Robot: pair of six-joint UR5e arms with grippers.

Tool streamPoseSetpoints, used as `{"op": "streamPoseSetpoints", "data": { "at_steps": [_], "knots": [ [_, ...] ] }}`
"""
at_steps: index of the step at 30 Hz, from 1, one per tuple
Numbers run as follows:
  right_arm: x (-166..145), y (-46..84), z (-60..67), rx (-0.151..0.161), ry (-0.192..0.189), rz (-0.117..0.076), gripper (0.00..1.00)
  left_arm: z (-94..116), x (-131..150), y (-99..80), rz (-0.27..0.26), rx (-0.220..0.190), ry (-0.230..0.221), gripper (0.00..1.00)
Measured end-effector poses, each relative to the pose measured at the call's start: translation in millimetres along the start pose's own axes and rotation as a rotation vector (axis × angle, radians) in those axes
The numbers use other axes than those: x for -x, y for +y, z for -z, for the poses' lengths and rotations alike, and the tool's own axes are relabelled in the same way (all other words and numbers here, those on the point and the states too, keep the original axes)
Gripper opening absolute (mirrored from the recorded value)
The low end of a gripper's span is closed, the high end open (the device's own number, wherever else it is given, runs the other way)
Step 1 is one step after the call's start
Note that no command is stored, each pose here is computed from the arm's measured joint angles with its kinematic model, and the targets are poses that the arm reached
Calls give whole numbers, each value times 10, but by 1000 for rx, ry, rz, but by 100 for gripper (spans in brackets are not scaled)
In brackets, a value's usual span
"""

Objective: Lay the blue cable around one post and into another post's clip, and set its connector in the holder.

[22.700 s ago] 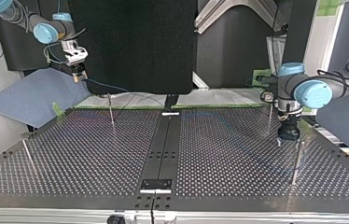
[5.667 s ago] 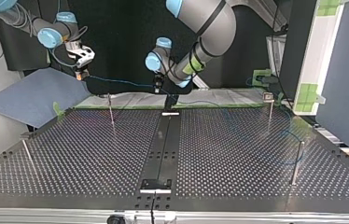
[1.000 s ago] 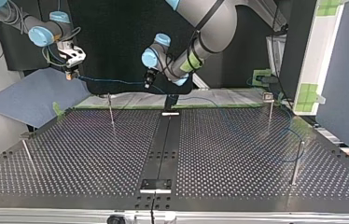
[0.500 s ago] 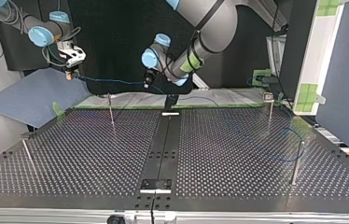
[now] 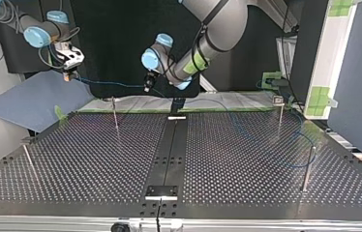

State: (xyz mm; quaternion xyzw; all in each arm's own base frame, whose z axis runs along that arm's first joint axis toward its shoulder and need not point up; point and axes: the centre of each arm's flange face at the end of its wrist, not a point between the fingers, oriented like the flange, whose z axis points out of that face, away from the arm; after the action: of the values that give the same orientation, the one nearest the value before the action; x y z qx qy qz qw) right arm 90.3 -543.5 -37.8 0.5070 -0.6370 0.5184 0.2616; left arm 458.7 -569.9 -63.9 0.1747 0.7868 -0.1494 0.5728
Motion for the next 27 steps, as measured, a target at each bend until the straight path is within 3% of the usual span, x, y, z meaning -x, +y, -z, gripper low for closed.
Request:
{"op": "streamPoseSetpoints", "data": {
  "at_steps": [8, 15, 20, 27],
  "knots": [
    [-88, 92, 3, 17, 11, -2, 0, 45, 70, -110, -2, -7, -12, 0],
    [-203, 110, -78, 19, 17, 22, 0, -4, 187, -99, 6, -6, -31, 0],
    [-235, 106, -105, 19, 16, 28, 0, -48, 264, -106, 11, -7, -47, 0],
    [-338, 47, -216, -6, 40, 41, 0, -91, 330, -103, 19, -5, -61, 0]
  ]
}}
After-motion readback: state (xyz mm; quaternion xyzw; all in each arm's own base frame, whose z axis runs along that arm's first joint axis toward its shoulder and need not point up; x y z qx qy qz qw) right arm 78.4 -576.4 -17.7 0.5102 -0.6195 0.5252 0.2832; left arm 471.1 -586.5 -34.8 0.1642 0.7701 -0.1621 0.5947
